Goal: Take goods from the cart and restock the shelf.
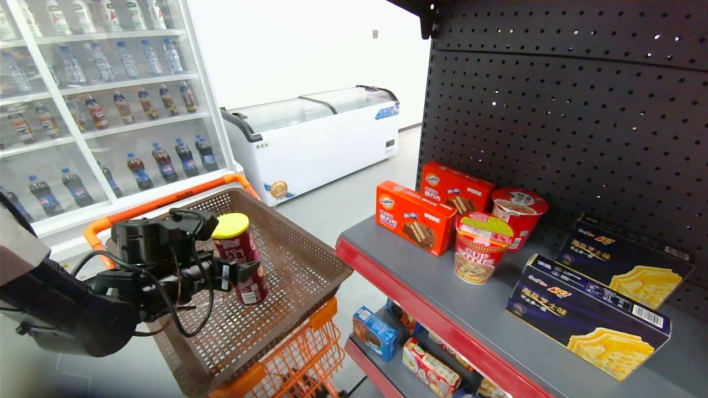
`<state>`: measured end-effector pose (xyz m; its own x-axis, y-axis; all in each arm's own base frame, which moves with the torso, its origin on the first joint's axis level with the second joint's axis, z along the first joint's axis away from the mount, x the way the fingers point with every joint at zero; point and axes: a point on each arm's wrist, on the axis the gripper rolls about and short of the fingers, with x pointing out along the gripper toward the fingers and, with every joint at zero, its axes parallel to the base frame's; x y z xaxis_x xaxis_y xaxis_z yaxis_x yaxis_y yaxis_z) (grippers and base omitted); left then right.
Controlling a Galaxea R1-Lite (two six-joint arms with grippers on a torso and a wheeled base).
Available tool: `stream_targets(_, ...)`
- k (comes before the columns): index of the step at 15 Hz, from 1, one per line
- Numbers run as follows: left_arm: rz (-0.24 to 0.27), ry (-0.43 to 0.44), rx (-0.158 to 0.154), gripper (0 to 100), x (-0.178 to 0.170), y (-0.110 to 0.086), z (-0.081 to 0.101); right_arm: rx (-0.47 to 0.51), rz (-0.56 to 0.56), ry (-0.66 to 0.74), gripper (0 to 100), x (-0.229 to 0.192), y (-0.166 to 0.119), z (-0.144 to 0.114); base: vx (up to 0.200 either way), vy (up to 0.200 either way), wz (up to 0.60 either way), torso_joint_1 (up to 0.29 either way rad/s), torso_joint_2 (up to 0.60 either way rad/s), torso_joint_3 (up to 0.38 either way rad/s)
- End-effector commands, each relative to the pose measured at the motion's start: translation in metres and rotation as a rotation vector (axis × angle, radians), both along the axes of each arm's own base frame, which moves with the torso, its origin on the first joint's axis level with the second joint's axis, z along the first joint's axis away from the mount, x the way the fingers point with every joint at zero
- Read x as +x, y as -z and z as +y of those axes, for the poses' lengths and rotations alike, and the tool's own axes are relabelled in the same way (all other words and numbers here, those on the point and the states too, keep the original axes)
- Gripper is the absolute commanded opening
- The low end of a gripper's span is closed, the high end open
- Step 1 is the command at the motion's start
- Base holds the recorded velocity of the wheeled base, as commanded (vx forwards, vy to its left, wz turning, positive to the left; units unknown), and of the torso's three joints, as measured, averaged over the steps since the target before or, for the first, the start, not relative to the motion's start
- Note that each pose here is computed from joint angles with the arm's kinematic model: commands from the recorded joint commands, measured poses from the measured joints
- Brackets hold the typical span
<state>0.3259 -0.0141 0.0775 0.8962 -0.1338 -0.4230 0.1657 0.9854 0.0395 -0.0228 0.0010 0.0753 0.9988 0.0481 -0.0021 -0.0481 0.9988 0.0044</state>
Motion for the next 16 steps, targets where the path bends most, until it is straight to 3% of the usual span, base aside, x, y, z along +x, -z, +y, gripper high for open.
stream_targets(1,0.033,0.002,0.003,100,0.008,0.019,-0.002,0.000,-0.001,-0.001,100,0.000,0.000,0.000,0.000,0.000,0.00,0.000,0.00,0.000)
stream_targets(9,-0.033,-0.025,0.015,100,0.030,0.025,-0.005,0.000,-0.001,-0.001,100,0.000,0.000,0.000,0.000,0.000,0.00,0.000,0.00,0.000)
stream_targets(10,-0.050,-0.025,0.011,0,0.034,0.023,-0.005,0.000,-0.001,-0.001,100,0.000,0.000,0.000,0.000,0.000,0.00,0.000,0.00,0.000)
stream_targets(14,-0.069,-0.054,-0.002,0,0.036,0.015,-0.006,0.000,-0.001,-0.001,100,0.000,0.000,0.000,0.000,0.000,0.00,0.000,0.00,0.000)
stream_targets(16,-0.155,-0.045,-0.010,0,0.029,-0.019,-0.006,0.000,-0.001,-0.001,100,0.000,0.000,0.000,0.000,0.000,0.00,0.000,0.00,0.000)
